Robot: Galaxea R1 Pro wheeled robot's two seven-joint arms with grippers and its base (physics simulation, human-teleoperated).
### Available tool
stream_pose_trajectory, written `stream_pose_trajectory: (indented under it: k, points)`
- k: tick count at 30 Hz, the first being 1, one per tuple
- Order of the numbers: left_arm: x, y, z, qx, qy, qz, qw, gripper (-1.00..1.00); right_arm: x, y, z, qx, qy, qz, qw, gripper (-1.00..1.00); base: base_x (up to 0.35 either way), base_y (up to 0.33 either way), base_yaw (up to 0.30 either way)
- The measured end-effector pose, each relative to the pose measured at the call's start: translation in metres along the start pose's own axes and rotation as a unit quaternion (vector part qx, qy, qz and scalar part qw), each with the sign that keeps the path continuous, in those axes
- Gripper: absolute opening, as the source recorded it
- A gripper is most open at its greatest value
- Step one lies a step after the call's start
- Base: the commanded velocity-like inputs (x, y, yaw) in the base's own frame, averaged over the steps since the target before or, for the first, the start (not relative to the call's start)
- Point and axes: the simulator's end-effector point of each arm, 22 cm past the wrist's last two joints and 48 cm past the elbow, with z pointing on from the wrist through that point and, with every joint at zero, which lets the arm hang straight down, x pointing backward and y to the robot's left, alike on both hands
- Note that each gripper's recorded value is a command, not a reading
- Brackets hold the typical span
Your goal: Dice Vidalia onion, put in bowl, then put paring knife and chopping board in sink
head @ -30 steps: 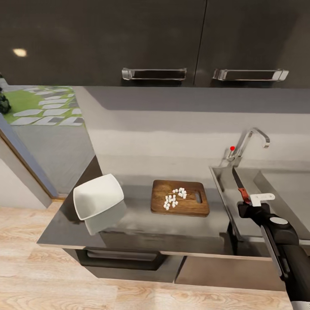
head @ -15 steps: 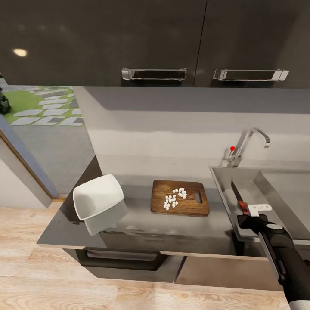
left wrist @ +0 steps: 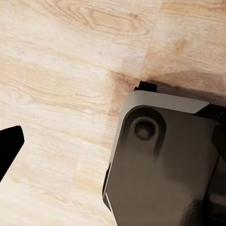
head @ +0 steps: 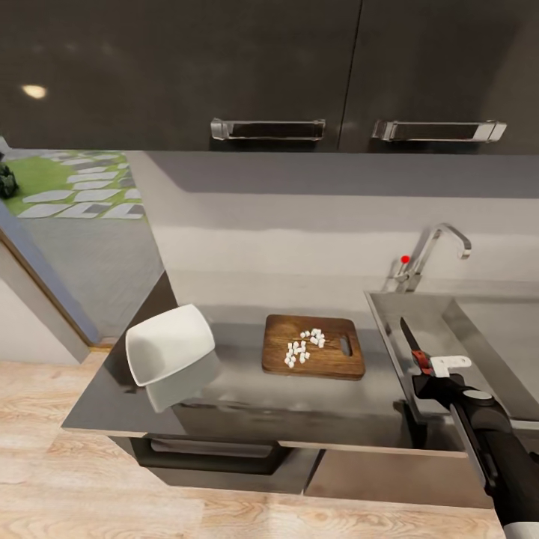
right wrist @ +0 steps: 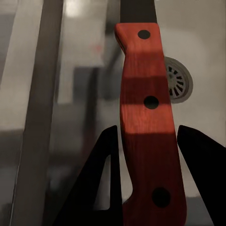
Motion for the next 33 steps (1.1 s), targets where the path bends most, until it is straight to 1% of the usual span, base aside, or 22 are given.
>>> stream_pose_trajectory:
  k: [4, 5, 7, 9, 15, 25, 33]
  points:
    - [0.0, 0.0, 0.0, 0.0, 0.0, 0.0, 1.0, 1.0, 0.015, -0.003, 0.005, 0.002, 0.017, 0.003, 0.9998, -1.0, 0.204, 0.0, 0.0]
    - [0.0, 0.0, 0.0, 0.0, 0.0, 0.0, 1.0, 1.0, 0.022, -0.015, 0.006, 0.012, 0.024, 0.016, 0.9995, -1.0, 0.119, 0.0, 0.0]
    - [0.0, 0.0, 0.0, 0.0, 0.0, 0.0, 1.0, 1.0, 0.024, -0.021, 0.006, 0.016, 0.027, 0.025, 0.9992, -1.0, 0.063, 0.0, 0.0]
    - [0.0, 0.0, 0.0, 0.0, 0.001, 0.0, 1.0, 1.0, 0.027, -0.024, 0.007, 0.017, 0.03, 0.028, 0.999, -1.0, 0.026, 0.0, 0.0]
    - [0.0, 0.001, 0.0, 0.0, 0.001, 0.0, 1.0, 1.0, 0.049, -0.024, 0.013, 0.016, 0.054, 0.033, 0.9979, -1.0, 0.006, 0.0, 0.0]
    - [0.002, 0.001, 0.0, -0.001, 0.006, 0.002, 1.0, 1.0, 0.065, -0.025, 0.016, 0.015, 0.072, 0.035, 0.9967, -1.0, 0.0, 0.0, 0.0]
    - [0.002, 0.001, 0.0, 0.0, 0.006, 0.002, 1.0, 1.0, 0.066, -0.025, 0.017, 0.014, 0.073, 0.035, 0.9966, -1.0, 0.0, 0.0, 0.0]
